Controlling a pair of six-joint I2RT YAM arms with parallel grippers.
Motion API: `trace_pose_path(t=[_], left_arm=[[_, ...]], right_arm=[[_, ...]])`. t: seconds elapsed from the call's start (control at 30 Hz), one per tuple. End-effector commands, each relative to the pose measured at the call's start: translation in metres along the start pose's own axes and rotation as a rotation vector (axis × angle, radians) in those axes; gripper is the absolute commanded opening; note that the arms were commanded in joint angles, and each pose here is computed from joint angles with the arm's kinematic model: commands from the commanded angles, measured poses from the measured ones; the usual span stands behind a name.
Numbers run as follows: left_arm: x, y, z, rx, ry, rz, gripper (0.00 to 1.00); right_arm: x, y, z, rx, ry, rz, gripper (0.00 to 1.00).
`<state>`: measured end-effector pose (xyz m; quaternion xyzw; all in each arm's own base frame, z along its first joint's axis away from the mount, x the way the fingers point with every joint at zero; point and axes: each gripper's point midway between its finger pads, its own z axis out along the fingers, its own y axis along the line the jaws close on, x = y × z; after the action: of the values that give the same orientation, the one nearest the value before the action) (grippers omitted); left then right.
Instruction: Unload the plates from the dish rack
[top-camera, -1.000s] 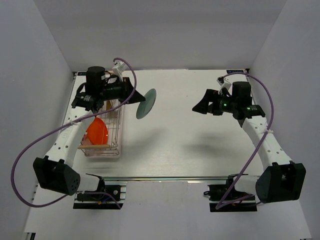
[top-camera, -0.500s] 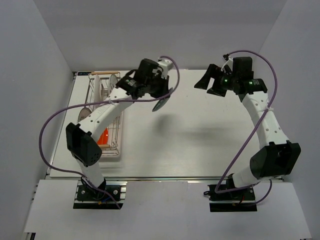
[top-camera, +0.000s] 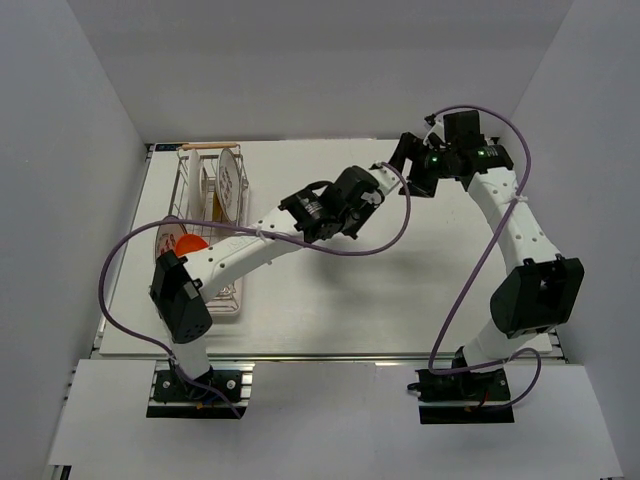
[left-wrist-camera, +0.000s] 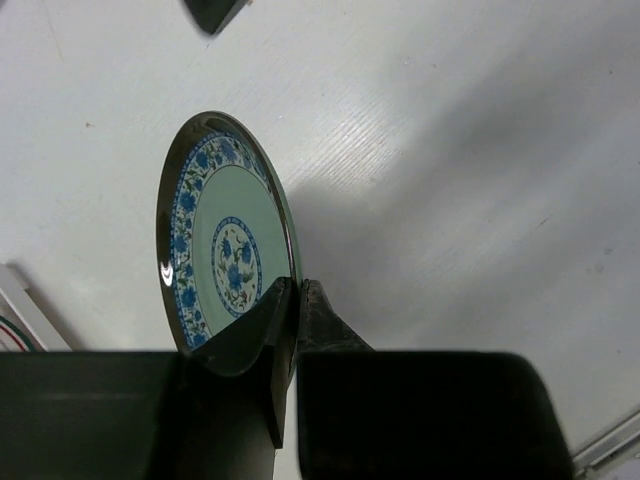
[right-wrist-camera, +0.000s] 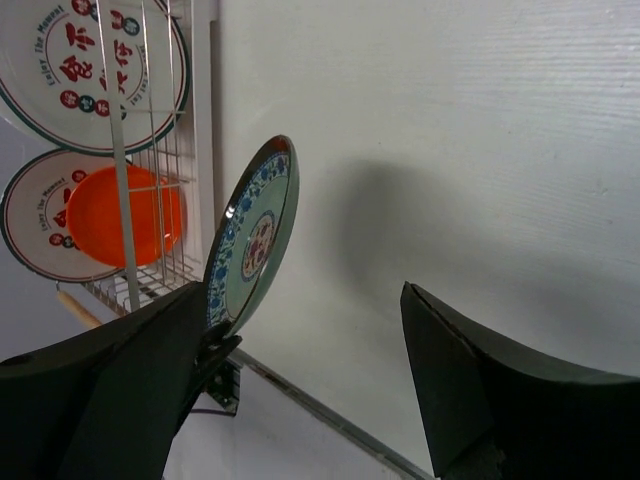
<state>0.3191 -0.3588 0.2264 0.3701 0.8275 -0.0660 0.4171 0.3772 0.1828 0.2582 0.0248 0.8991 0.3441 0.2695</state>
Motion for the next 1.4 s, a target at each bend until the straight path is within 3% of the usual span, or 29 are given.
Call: trace_pose_path(t=[0.0,0.27,0.4,0.63,0.77,0.87,1.0,1.07,1.1,1.17,1.2,1.23,1.3,1.37], left_arm=[[-0.026,0.003,-0.015,-0.062,-0.110,0.056,0.00],[-0.029,-0.012,-0.020,-0.088,-0.177,0.185,0.00],[-0.030,-0.008,-0.020,-0.137,-0.184,0.213,0.00],[-0.028,-0.019,-0.020,-0.141,-0.200,0.244,0.00],[-0.031,-0.024,-0.021,-0.131,-0.216,0.247,0.00],[-0.028,-0.027,-0.020,-0.137,-0.213,0.258,0.00],[-0.028,-0.026,-0.020,-0.166,-0.214,0.253,0.00],[-0.027,-0.026,-0.021,-0.161,-0.209,0.243,0.00],[-0.031,-0.027,-0.023,-0.156,-0.217,0.231,0.09],[-0.031,-0.030,-0.025,-0.136,-0.214,0.230,0.36],[-0.031,-0.030,-0.025,-0.134,-0.212,0.221,0.52],[-0.030,-0.030,-0.025,-0.136,-0.208,0.212,0.80],[-0.028,-0.025,-0.028,-0.161,-0.192,0.162,0.97],[-0.023,-0.011,-0.033,-0.194,-0.167,0.101,0.98]], right_arm=[[0.012,0.011,0.007,-0.059,0.072,0.011,0.82],[0.043,0.015,0.022,-0.088,0.181,0.018,0.72],[0.059,0.010,0.031,-0.103,0.248,0.051,0.58],[0.079,-0.005,0.044,-0.048,0.308,0.056,0.57],[0.082,0.002,0.048,-0.092,0.322,0.059,0.38],[0.083,0.007,0.048,-0.117,0.328,0.068,0.34],[0.080,0.008,0.049,-0.126,0.322,0.074,0.22],[0.081,0.010,0.049,-0.134,0.321,0.075,0.09],[0.078,0.009,0.049,-0.136,0.312,0.078,0.00],[0.078,0.011,0.049,-0.152,0.308,0.082,0.00],[0.076,0.012,0.048,-0.157,0.304,0.079,0.00],[0.074,0.011,0.048,-0.153,0.294,0.073,0.00],[0.070,0.008,0.047,-0.135,0.272,0.069,0.00],[0.063,-0.002,0.046,-0.099,0.235,0.064,0.00]])
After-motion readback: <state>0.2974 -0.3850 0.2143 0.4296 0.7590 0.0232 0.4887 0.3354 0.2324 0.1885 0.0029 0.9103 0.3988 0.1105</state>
